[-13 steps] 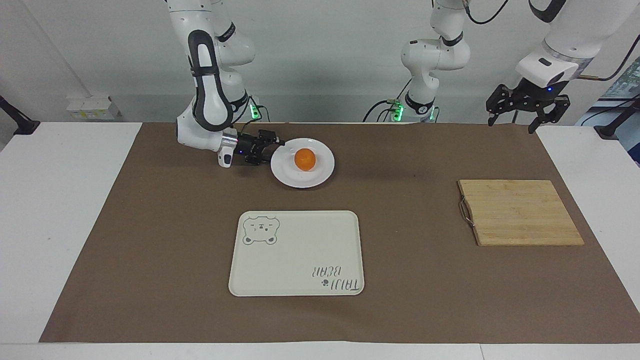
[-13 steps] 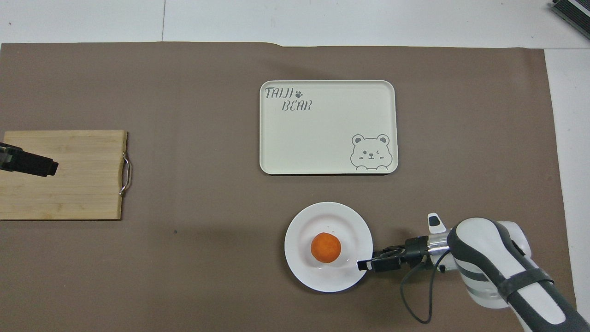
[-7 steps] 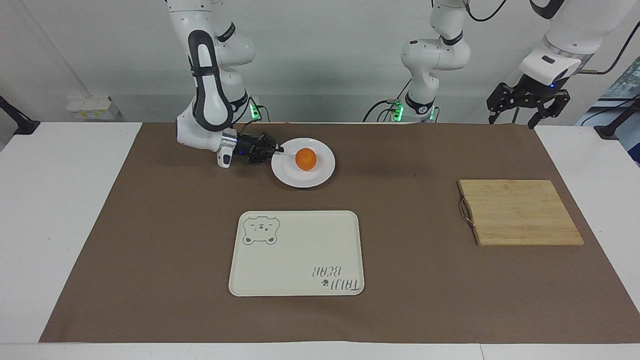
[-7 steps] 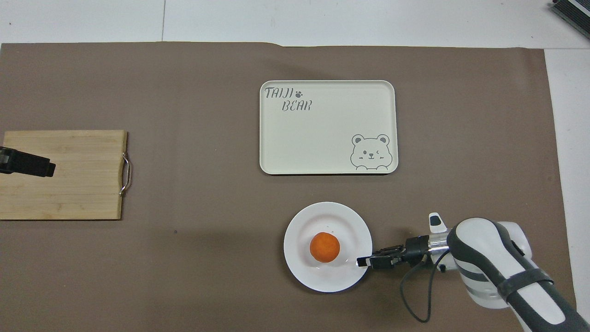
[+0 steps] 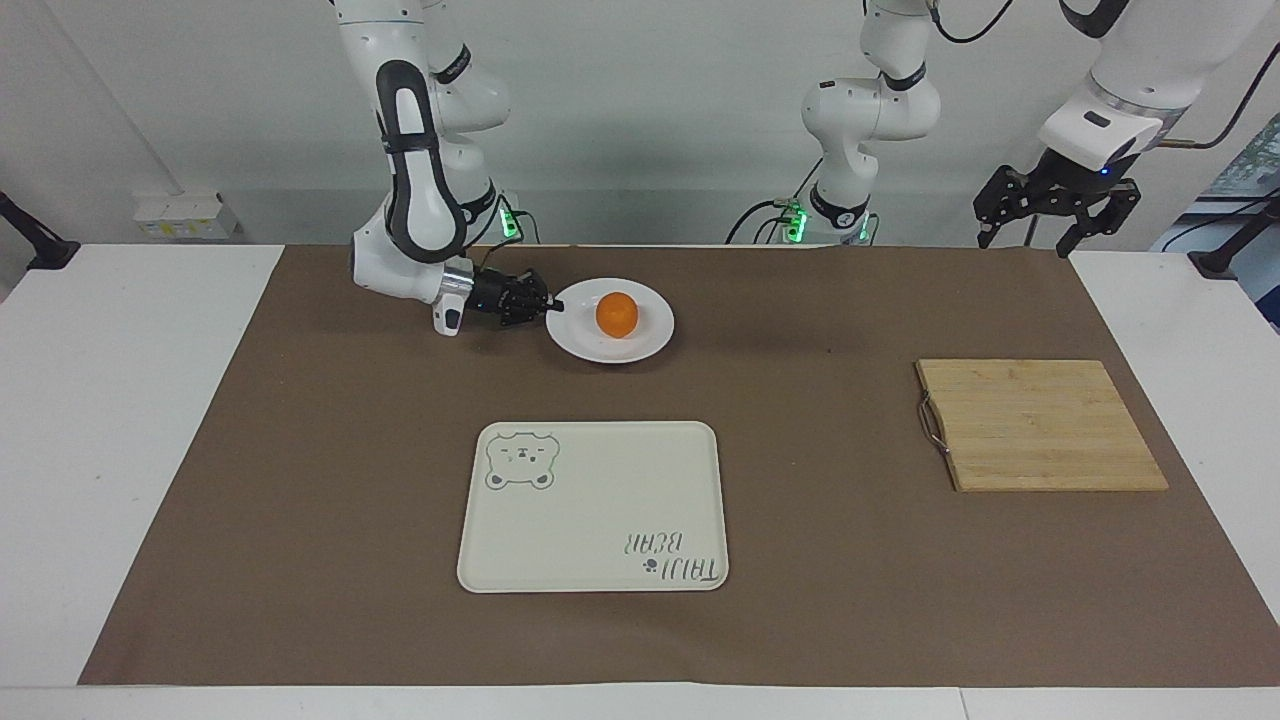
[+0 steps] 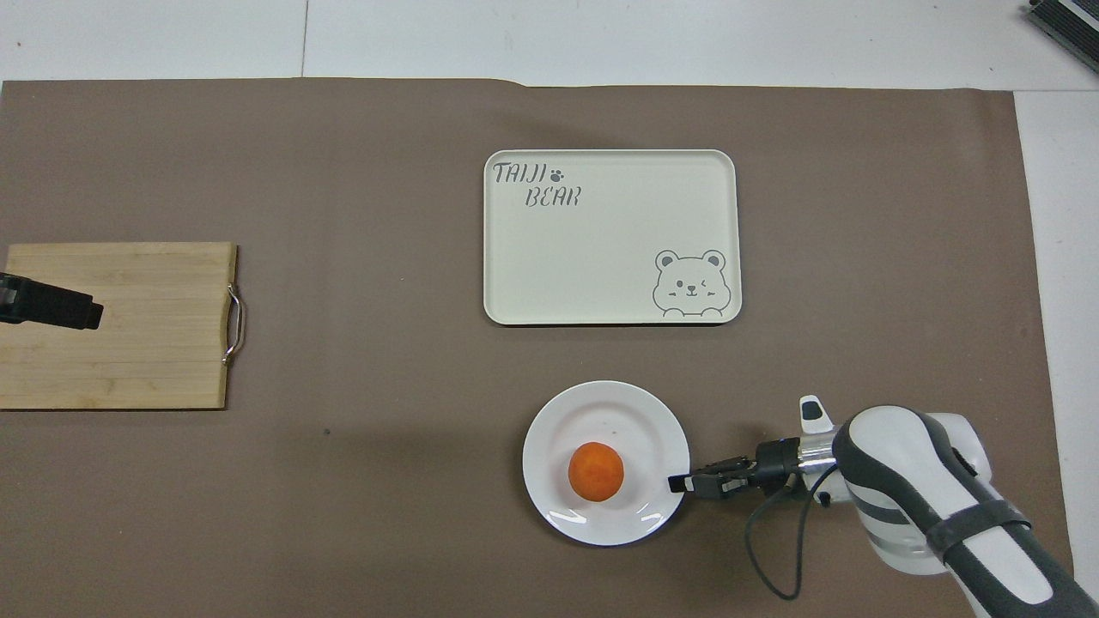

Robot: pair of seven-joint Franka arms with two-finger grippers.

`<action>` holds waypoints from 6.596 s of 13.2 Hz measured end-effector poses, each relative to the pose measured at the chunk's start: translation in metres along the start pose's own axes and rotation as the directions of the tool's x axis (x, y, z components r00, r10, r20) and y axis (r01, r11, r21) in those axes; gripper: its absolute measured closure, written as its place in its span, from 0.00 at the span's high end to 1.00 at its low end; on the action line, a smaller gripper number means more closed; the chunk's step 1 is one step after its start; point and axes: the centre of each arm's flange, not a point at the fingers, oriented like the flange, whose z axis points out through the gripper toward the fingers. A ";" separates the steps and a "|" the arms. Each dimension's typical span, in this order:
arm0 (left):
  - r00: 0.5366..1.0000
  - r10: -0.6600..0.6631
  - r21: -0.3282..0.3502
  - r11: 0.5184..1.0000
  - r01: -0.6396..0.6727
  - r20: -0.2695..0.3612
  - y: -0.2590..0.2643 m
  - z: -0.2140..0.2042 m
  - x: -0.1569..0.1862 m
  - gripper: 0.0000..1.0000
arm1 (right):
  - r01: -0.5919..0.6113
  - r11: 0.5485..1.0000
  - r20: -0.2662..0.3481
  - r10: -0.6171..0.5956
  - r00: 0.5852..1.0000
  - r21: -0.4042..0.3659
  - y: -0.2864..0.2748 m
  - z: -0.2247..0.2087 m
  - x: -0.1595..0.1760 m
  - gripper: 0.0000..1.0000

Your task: Place orange and plate with both arms

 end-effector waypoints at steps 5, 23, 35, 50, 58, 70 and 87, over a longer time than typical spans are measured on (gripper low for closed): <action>1.000 -0.001 0.000 1.000 0.001 0.000 0.000 0.000 0.000 1.00 | 0.006 1.000 -0.004 -0.006 1.000 0.000 -0.002 -0.001 0.003 0.04; 1.000 -0.001 0.000 1.000 0.001 0.000 0.000 0.000 0.000 1.00 | -0.314 0.943 0.027 0.313 0.949 0.111 -0.048 -0.037 0.091 0.04; 1.000 0.002 0.000 1.000 -0.002 0.000 0.002 0.000 0.000 1.00 | -0.427 0.904 -0.060 0.427 0.902 0.010 -0.070 -0.072 0.229 0.04; 1.000 0.003 0.000 1.000 -0.003 0.000 0.003 0.000 0.000 1.00 | -0.342 0.938 -0.095 0.337 0.937 -0.048 -0.027 -0.052 0.280 0.04; 1.000 0.004 0.001 1.000 -0.004 0.000 0.003 0.000 0.001 1.00 | -0.338 0.937 -0.096 0.329 0.939 -0.090 -0.015 -0.049 0.278 0.04; 1.000 0.008 0.001 1.000 -0.008 0.000 0.005 0.000 0.001 1.00 | -0.291 0.927 -0.187 0.251 0.950 -0.236 -0.010 -0.086 0.288 1.00; 1.000 0.012 0.001 1.000 -0.012 0.000 0.007 0.000 0.001 1.00 | -0.217 0.550 -0.185 0.114 0.976 -0.807 -0.145 -0.286 0.221 1.00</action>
